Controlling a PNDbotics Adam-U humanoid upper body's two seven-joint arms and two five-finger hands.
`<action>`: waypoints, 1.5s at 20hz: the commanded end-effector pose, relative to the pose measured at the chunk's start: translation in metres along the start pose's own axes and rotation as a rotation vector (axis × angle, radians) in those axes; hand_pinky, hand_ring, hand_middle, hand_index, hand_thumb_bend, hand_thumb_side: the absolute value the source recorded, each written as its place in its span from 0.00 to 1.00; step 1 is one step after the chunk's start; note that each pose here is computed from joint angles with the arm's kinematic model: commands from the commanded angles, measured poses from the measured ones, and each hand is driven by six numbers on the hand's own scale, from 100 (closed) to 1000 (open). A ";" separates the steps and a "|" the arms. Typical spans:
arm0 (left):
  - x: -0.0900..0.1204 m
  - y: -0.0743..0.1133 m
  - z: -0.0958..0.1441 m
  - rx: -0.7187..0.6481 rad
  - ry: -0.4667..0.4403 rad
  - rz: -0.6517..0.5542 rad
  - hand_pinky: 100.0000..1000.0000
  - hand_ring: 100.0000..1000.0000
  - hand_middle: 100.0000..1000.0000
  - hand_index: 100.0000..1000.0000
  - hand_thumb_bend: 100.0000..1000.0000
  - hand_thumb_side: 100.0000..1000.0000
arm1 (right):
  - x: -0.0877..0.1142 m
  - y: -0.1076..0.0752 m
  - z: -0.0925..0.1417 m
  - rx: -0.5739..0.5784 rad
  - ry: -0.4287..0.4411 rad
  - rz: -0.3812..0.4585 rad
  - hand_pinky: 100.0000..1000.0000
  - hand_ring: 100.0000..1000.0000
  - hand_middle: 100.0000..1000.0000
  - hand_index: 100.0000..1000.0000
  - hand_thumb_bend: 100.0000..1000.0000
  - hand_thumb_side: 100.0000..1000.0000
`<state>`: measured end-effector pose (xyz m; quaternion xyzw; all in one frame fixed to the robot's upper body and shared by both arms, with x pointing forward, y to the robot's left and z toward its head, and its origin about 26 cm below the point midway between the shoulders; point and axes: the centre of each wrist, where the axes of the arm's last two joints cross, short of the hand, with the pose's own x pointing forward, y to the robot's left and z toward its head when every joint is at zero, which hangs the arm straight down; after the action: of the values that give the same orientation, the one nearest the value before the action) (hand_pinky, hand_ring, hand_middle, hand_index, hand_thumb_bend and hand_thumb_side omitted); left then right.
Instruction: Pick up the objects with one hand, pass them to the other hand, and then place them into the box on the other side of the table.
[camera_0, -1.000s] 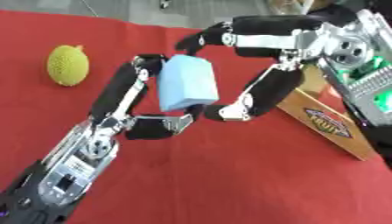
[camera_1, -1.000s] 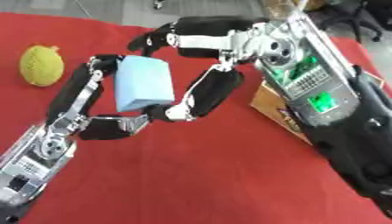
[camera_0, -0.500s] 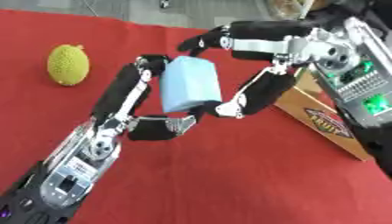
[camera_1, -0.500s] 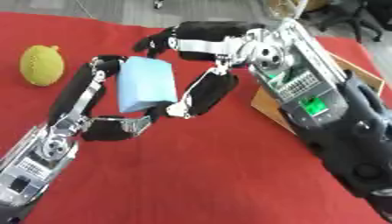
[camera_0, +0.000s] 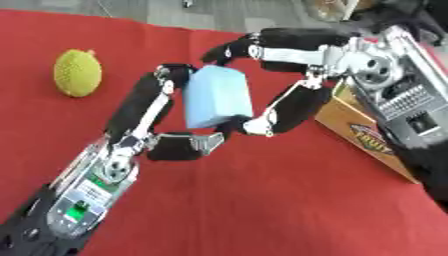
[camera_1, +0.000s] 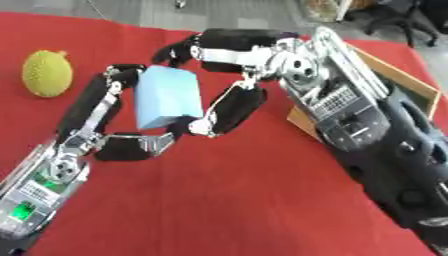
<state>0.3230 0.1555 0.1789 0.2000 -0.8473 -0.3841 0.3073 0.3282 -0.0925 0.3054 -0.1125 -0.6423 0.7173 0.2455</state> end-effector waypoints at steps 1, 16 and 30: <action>0.010 0.002 -0.007 0.012 -0.041 0.003 0.70 0.47 0.43 0.43 0.00 0.27 | 0.001 -0.004 0.000 -0.006 0.007 0.013 0.98 0.93 0.79 0.97 0.22 0.17; 0.015 0.002 -0.011 0.010 -0.053 0.014 0.70 0.47 0.43 0.44 0.00 0.27 | -0.004 0.001 -0.006 -0.013 0.014 -0.035 0.97 0.91 0.59 0.84 0.02 0.12; 0.018 0.004 -0.014 0.020 -0.053 0.011 0.70 0.48 0.44 0.47 0.00 0.26 | -0.002 0.000 -0.004 -0.077 -0.011 -0.105 0.89 0.77 0.36 0.61 0.00 0.08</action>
<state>0.3259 0.1540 0.1826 0.2054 -0.8436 -0.3853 0.3125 0.3342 -0.0906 0.2987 -0.0836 -0.6673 0.6846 0.2810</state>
